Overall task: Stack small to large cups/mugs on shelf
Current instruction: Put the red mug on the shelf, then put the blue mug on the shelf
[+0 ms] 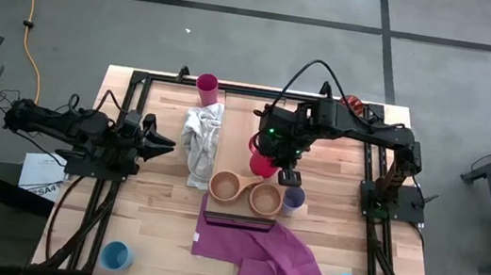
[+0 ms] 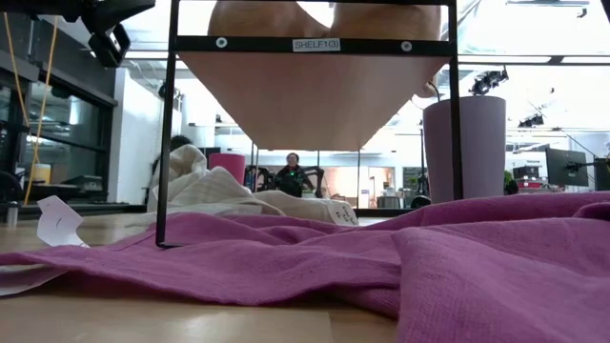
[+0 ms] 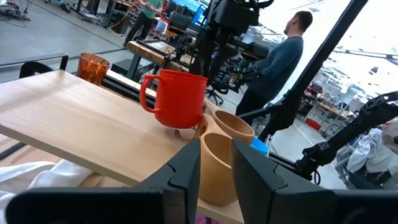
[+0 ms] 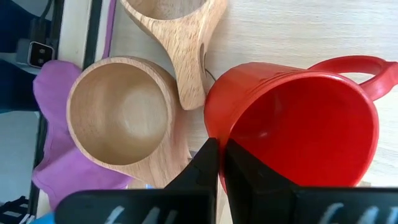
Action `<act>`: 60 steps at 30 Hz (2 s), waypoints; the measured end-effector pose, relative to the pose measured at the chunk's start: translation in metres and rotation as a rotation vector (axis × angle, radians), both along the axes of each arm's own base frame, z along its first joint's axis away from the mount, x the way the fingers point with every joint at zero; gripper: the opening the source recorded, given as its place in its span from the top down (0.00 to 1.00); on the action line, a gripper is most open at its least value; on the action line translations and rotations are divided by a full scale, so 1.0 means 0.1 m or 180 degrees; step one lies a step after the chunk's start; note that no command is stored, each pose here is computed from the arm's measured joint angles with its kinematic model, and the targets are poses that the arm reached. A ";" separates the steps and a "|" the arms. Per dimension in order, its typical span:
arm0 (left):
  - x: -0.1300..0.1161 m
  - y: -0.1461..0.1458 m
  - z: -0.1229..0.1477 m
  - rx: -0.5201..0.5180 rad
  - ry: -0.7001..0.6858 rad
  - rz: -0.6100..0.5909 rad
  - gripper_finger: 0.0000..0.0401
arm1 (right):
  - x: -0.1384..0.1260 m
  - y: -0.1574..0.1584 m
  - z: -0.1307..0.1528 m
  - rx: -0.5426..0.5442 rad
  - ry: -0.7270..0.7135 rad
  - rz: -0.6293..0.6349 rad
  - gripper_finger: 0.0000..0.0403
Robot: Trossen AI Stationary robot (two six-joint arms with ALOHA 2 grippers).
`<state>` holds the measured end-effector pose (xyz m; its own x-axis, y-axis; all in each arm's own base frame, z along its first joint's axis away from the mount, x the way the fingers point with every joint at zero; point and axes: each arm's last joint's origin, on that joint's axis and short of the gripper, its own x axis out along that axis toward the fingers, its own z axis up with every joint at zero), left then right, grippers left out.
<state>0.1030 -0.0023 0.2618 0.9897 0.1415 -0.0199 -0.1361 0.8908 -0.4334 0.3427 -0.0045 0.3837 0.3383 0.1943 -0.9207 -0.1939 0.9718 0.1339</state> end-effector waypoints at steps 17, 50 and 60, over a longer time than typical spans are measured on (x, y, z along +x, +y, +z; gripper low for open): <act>0.00 0.00 0.00 0.0002 0.0000 -0.0036 0.81 | 0.07 0.01 -0.08 0.0083 0.0067 0.0018 0.92; 0.00 0.00 0.00 0.0008 0.0000 -0.0036 0.81 | 0.07 0.02 0.18 0.0197 -0.0374 0.0038 0.91; 0.00 -0.03 0.08 0.0035 -0.0260 -0.0336 0.81 | -0.08 -0.07 0.72 0.0171 -0.1066 -0.0072 0.91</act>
<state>0.1031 -0.0053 0.2697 0.9974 0.0361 0.0622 -0.0059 0.9032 -0.4293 0.3349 -0.0118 0.4562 0.6251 0.2287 -0.7463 -0.2144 0.9696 0.1176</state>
